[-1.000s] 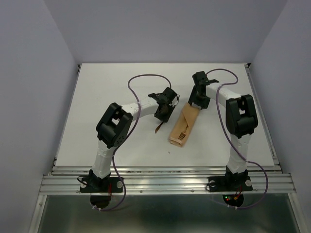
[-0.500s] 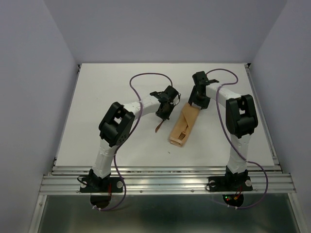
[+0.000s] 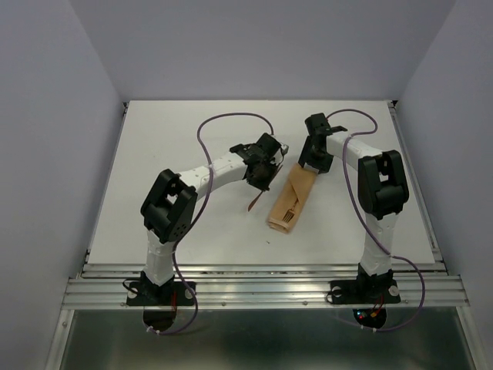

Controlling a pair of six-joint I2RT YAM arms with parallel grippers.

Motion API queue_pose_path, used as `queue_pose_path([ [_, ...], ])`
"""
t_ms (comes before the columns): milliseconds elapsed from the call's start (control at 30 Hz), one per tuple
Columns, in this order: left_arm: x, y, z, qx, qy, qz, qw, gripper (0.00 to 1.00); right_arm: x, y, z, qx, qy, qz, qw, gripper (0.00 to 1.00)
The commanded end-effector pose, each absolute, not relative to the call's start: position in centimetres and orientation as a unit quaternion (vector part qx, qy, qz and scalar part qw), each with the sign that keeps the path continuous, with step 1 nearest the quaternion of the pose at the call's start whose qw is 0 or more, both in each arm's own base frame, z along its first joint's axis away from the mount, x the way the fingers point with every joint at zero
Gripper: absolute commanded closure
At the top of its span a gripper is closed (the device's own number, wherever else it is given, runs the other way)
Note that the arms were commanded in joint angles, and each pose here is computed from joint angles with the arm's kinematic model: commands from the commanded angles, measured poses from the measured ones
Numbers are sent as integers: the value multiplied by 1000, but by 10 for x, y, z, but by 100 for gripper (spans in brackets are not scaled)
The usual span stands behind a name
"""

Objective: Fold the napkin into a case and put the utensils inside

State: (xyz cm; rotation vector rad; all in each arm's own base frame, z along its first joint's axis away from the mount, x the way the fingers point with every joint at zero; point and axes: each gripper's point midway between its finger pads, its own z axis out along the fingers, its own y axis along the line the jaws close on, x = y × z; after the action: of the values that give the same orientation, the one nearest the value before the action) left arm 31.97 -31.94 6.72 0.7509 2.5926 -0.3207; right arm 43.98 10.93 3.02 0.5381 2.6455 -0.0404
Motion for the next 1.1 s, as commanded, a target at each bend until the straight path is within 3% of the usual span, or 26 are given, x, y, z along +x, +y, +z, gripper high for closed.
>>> queue_pose_path([
  [0,302,-329,95,277,924,-146,221,100,445,115,53,196,949,3,246,34],
  [600,250,-333,76,302,928,-145,163,100,444,115,54,196,949,3,245,33],
  [1067,250,-350,67,307,929,-146,147,100,443,115,58,196,948,6,249,34],
])
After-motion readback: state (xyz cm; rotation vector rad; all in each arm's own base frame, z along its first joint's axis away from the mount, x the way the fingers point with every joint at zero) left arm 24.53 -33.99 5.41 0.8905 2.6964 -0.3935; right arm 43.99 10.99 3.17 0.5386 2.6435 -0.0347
